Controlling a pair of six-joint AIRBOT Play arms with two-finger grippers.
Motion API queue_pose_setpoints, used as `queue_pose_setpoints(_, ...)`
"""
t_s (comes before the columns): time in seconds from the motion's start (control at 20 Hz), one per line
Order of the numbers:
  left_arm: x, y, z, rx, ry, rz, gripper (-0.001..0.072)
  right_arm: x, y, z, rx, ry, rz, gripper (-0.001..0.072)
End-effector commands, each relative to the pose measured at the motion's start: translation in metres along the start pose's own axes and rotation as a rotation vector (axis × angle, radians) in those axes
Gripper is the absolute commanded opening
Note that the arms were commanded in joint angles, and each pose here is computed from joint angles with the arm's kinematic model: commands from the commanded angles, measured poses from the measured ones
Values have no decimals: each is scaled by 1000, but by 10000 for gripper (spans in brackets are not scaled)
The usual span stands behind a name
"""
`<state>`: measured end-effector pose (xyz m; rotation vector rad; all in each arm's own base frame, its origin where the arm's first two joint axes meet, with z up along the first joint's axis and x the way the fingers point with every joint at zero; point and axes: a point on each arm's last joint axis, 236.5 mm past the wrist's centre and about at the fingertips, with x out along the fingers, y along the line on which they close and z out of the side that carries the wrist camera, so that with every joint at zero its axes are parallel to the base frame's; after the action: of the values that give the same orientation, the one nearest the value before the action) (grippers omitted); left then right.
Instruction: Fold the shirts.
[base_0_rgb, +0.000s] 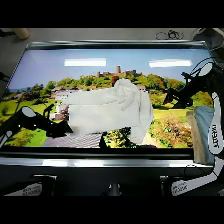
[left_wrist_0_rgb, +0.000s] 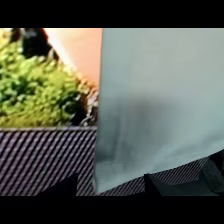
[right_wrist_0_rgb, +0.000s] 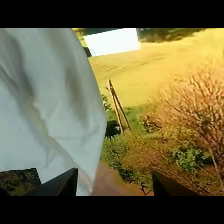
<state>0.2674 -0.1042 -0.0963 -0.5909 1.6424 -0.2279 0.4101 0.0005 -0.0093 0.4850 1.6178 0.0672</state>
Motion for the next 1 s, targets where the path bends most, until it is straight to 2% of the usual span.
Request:
queue_pose_setpoints(0.0, 22, -11, 3, -7, -50, -26, 512, 4, -6, -4, -22, 15, -13, 491)
queue_pose_setpoints(0.05, 25, -14, 5, -6, -57, -31, 504, 7, -7, -6, -31, 27, -13, 495)
queue_pose_setpoints(0.1, 27, -15, 6, -4, -62, -29, 435, 14, -9, -12, -36, 48, -13, 497)
queue_pose_setpoints(0.15, 28, -16, 8, 1, -67, -27, 302, 24, -10, -19, -44, 77, -15, 497)
queue_pose_setpoints(0.2, 26, -17, 10, 3, -74, -29, 124, 37, -11, -26, -64, 105, -17, 498)
queue_pose_setpoints(0.25, 24, -18, 12, 12, -81, -30, 30, 50, -10, -30, -90, 113, -18, 498)
queue_pose_setpoints(0.5, 2, -37, 30, 67, -152, -51, 28, 97, 15, -11, -136, 14, 4, 488)
queue_pose_setpoints(0.6, -7, -44, 32, 84, -170, -59, 28, 110, 22, -10, -135, 23, 20, 425)
queue_pose_setpoints(0.7, -12, -48, 33, 94, -183, -65, 28, 121, 32, -8, -114, 29, 65, 421)
queue_pose_setpoints(0.75, -14, -48, 34, 97, -189, -66, 28, 125, 37, -6, -111, 23, 77, 393)
queue_pose_setpoints(0.8, -15, -50, 34, 101, -193, -67, 28, 127, 39, -2, -112, 8, 77, 315)
queue_pose_setpoints(0.85, -18, -52, 36, 106, -201, -69, 28, 127, 40, 3, -109, -15, 81, 152)
queue_pose_setpoints(0.9, -25, -56, 41, 120, -220, -73, 28, 122, 44, 9, -109, -47, 90, 24)
queue_pose_setpoints(0.95, -40, -66, 49, 168, -261, -79, 26, 109, 48, 14, -122, -73, 95, 23)
